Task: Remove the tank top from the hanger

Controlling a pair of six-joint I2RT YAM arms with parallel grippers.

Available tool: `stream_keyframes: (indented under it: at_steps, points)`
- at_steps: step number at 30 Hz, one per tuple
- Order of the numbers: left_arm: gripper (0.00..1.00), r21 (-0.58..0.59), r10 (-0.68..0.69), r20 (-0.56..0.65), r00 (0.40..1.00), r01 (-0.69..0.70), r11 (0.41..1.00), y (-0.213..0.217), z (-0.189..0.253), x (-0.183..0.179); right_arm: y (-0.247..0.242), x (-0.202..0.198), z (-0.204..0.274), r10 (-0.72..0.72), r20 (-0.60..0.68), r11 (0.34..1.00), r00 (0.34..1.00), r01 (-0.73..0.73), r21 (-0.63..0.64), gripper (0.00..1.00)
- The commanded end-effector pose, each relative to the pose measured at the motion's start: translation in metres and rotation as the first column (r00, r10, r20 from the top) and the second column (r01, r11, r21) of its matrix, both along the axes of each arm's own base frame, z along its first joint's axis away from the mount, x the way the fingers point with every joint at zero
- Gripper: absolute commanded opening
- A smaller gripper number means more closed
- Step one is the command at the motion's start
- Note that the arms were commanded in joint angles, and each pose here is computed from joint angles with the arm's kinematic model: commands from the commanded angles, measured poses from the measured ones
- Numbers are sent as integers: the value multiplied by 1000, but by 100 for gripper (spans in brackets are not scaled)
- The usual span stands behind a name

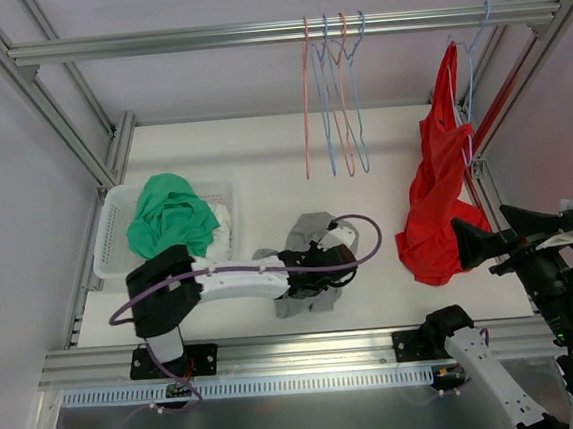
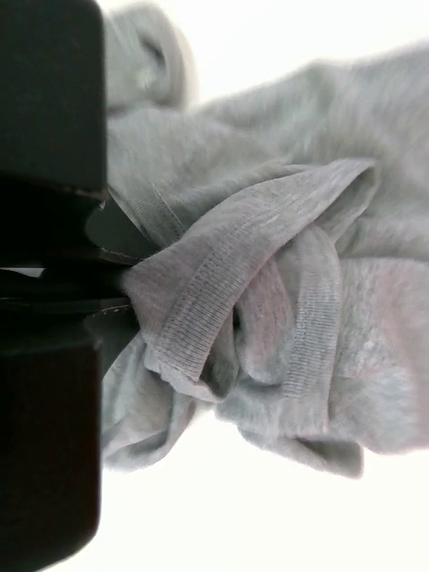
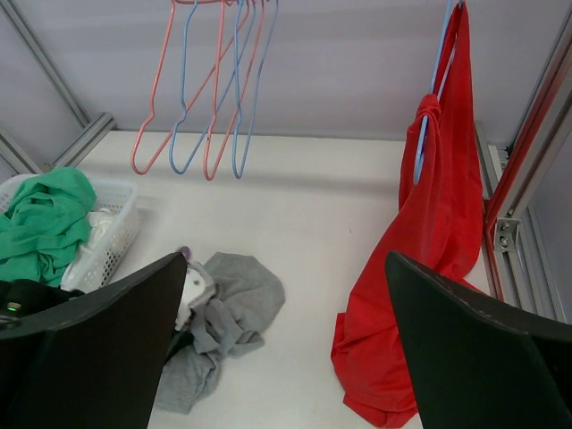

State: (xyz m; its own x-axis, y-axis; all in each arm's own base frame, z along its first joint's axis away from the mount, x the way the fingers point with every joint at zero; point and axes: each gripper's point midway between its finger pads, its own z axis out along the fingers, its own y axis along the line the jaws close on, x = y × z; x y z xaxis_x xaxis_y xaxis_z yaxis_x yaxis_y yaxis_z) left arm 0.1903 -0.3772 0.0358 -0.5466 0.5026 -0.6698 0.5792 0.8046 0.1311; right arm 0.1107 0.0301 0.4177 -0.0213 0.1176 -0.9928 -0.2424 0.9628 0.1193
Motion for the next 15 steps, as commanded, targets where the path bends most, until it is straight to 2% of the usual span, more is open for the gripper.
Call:
stream_keyframes:
  at_steps: [1,3,4,7,11,15]
  points:
    - [0,-97,145,195,970,-128,987,47,101,23,-1,-7,13,5,51,1000,999,-6,1,100]
    - [0,-153,192,265,945,-155,976,64,141,31,-1,-6,13,5,51,1000,999,-6,1,100]
    - [0,-228,230,296,927,-166,959,76,177,34,-1,-6,13,7,50,1000,999,-7,4,100]
    - [0,-323,314,355,881,-200,925,112,233,42,0,-7,13,10,51,1000,999,-10,7,99]
    - [0,-410,446,387,807,-283,867,167,291,64,0,-10,17,13,65,1000,998,-14,14,99]
    - [0,-478,521,415,746,-308,822,208,346,75,2,-11,22,26,77,999,997,-28,23,99]
